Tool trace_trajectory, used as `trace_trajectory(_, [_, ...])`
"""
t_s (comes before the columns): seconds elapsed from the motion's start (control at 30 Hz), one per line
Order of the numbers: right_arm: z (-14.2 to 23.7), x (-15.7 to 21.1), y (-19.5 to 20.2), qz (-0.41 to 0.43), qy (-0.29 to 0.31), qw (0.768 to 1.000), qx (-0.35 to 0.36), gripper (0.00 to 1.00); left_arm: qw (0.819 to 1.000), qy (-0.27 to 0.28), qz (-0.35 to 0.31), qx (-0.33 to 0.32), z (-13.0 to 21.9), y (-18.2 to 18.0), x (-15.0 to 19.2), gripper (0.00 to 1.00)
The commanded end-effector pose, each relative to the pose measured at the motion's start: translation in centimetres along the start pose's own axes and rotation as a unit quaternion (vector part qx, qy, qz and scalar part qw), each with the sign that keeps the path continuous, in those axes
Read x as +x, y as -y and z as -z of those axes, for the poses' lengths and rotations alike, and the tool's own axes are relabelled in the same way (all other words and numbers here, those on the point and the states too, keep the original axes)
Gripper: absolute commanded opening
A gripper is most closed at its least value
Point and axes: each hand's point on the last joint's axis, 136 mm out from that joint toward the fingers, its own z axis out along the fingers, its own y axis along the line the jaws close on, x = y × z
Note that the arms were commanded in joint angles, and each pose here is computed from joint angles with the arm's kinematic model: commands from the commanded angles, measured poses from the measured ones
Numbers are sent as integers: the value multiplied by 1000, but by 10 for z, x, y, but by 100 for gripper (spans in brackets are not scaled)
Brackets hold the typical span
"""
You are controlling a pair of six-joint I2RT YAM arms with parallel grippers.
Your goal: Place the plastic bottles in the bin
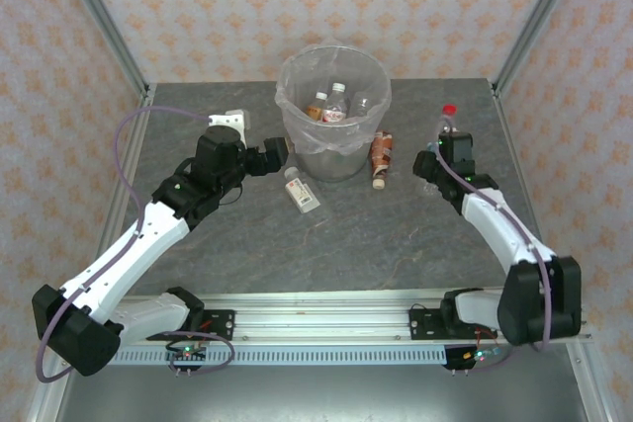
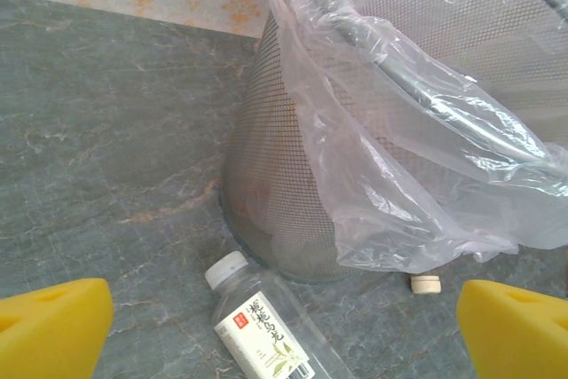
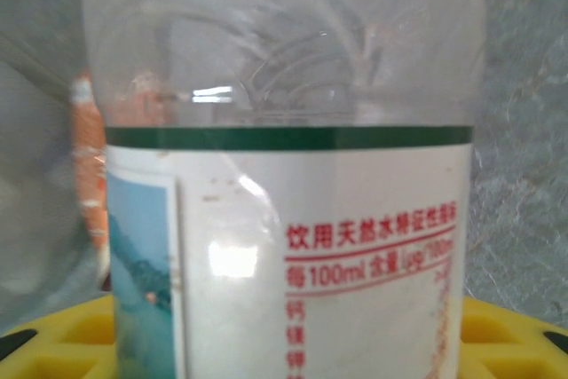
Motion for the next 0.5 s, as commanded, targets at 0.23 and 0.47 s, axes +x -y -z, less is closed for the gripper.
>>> trace_trajectory(0.23, [77,-63,-48,-23,112,985,-129,55,1000,14,-13,13,8,8,-11,100])
trace_trajectory(0.47, [127,-106,-102,-8,171,958,-231,55,991,-3,-26,129,8,49,-1,100])
